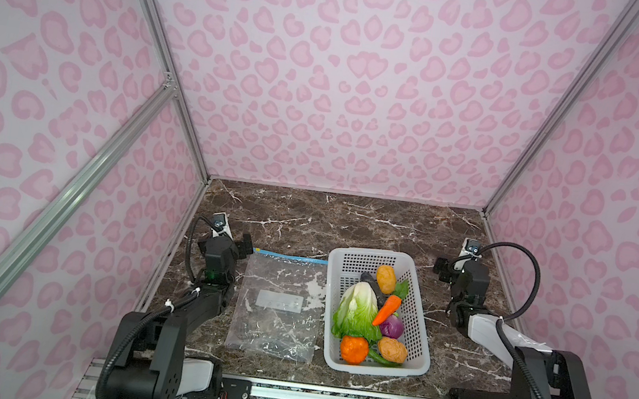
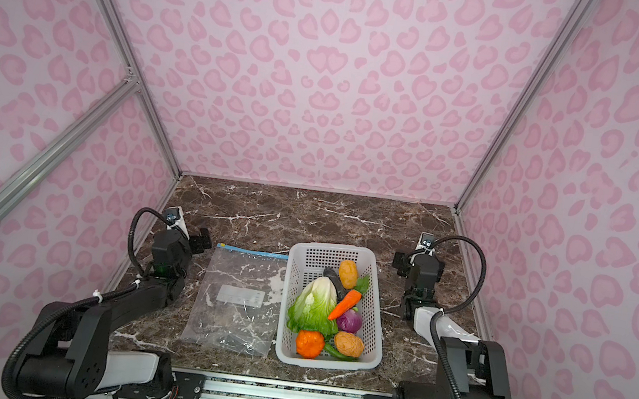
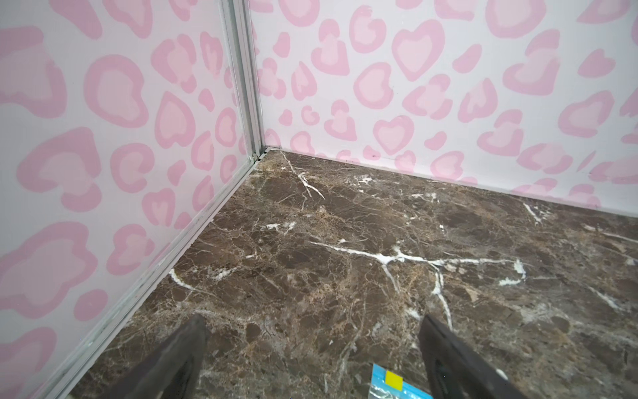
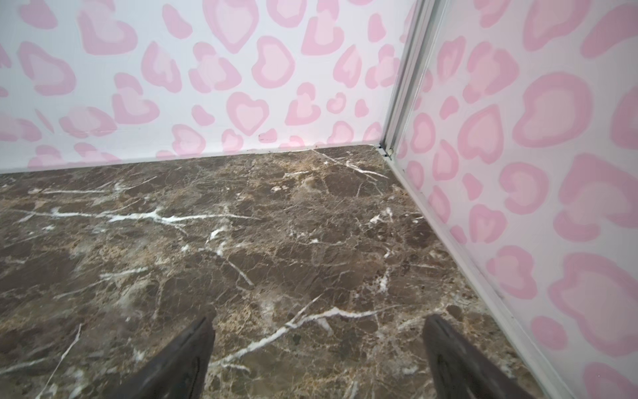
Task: Place the food in the zip-top bag and seal the zipper
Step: 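Lower the left gripper onto the zip-top bag's blue zipper corner, then lift the bag corner with the left gripper while the right gripper moves over the basket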
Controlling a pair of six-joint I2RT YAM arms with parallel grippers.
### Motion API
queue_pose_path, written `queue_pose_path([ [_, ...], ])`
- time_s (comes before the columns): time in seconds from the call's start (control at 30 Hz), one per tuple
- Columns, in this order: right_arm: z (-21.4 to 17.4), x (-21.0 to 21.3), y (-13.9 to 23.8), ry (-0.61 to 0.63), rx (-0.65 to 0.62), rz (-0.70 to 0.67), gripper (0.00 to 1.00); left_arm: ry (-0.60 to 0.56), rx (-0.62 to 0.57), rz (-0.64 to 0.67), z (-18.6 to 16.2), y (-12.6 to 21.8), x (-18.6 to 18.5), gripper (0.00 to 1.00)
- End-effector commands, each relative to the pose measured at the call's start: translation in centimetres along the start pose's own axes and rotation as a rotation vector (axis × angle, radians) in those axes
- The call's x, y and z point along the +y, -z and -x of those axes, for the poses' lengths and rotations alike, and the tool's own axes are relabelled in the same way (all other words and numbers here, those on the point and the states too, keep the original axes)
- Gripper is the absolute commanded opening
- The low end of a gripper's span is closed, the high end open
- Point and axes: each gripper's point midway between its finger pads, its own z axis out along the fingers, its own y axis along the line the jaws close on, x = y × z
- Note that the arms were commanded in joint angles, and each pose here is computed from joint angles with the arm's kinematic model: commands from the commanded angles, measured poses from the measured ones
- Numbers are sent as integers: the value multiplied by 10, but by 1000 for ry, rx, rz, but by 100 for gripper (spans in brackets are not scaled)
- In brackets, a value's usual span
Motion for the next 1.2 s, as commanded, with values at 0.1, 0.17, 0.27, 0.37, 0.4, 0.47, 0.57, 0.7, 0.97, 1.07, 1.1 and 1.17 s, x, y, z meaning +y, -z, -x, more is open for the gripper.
queue_pose_path([
  [0.1, 3, 10, 13, -27, 171, 43, 97, 145, 333, 14, -27, 18, -5, 99],
  [0.17, 8, 22, 19, -46, 184, 83, 98, 207, 391, -32, -33, 24, -15, 99],
  [0.27, 13, 48, 30, -28, 207, 149, 98, 291, 468, -64, -46, 30, -24, 99],
  [0.37, 12, 80, 45, 42, 241, 214, 98, 344, 540, -95, -60, 31, -34, 96],
  [0.4, 11, 91, 50, 70, 250, 240, 98, 348, 569, -90, -66, 31, -35, 96],
  [0.47, 9, 110, 61, 109, 262, 278, 98, 352, 616, -67, -78, 28, -34, 96],
  [0.57, 6, 136, 78, 149, 274, 335, 98, 365, 675, -91, -94, 23, -42, 92],
  [0.7, 10, 153, 92, 176, 264, 362, 97, 371, 744, -91, -112, 18, -47, 88],
  [0.97, 26, 157, 98, 195, 234, 357, 96, 341, 821, -53, -138, 15, -42, 86],
  [1.07, 27, 157, 100, 203, 228, 355, 96, 340, 859, -53, -149, 14, -44, 81],
  [1.1, 27, 157, 101, 208, 227, 353, 96, 339, 869, -53, -152, 13, -45, 80],
  [1.17, 27, 158, 102, 218, 224, 352, 96, 336, 880, -54, -155, 12, -45, 75],
])
